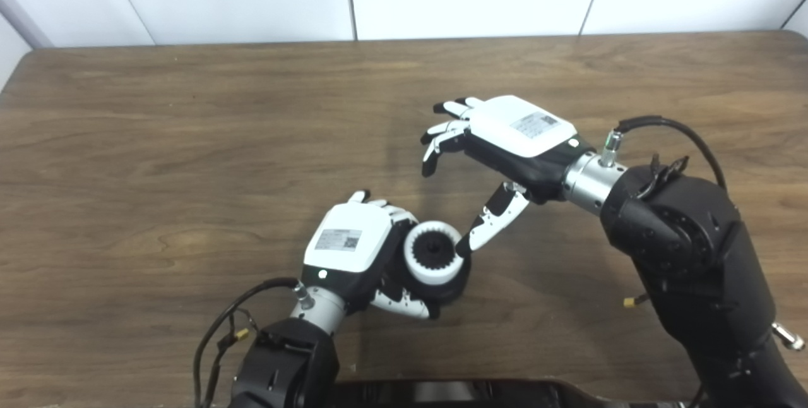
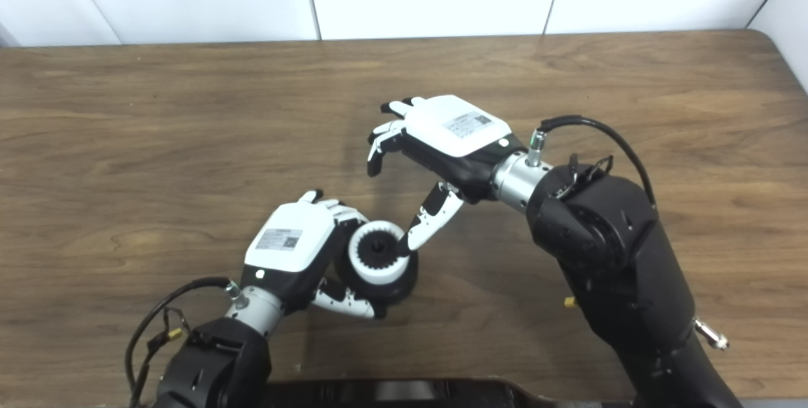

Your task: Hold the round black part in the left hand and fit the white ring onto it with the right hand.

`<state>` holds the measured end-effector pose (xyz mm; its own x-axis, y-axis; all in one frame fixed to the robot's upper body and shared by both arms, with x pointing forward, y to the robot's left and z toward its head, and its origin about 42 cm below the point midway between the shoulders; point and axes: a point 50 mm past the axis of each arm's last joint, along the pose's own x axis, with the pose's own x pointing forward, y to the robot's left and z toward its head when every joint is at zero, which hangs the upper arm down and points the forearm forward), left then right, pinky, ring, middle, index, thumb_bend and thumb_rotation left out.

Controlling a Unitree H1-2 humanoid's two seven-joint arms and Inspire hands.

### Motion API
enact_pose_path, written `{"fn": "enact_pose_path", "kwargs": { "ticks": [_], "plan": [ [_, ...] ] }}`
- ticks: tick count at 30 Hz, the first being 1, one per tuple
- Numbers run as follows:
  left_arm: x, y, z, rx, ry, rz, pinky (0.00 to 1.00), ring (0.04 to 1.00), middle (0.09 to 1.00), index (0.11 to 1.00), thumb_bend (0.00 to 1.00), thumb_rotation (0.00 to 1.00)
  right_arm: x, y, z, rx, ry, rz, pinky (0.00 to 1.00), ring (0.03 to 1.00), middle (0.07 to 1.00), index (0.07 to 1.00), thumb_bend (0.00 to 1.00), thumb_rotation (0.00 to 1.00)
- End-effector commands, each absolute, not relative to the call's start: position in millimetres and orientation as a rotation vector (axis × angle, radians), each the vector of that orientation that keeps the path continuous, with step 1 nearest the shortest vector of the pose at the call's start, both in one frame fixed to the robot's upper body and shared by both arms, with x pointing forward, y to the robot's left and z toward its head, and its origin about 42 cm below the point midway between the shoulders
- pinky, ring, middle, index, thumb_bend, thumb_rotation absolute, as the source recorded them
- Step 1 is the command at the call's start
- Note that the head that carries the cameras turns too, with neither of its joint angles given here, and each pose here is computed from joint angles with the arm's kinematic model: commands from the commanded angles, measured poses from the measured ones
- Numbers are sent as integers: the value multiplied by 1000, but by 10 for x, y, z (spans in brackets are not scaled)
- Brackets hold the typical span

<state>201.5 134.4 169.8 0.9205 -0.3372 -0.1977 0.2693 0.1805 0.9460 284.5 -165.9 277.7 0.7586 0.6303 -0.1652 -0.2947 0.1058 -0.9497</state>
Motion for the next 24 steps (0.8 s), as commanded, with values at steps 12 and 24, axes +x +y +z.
{"fn": "enact_pose_path", "kwargs": {
  "ticks": [12, 24],
  "plan": [
    [2104, 1411, 1925, 1381, 86, -405, 1000, 912, 881, 877, 1000, 531, 2890, -1719, 2946, -1294, -379, 627, 1000, 974, 846, 662, 1000, 375],
    [2175, 1537, 2021, 1373, 132, -360, 1000, 927, 913, 913, 1000, 541, 2909, -1720, 2935, -1292, -375, 613, 1000, 974, 845, 666, 1000, 389]
  ]
}}
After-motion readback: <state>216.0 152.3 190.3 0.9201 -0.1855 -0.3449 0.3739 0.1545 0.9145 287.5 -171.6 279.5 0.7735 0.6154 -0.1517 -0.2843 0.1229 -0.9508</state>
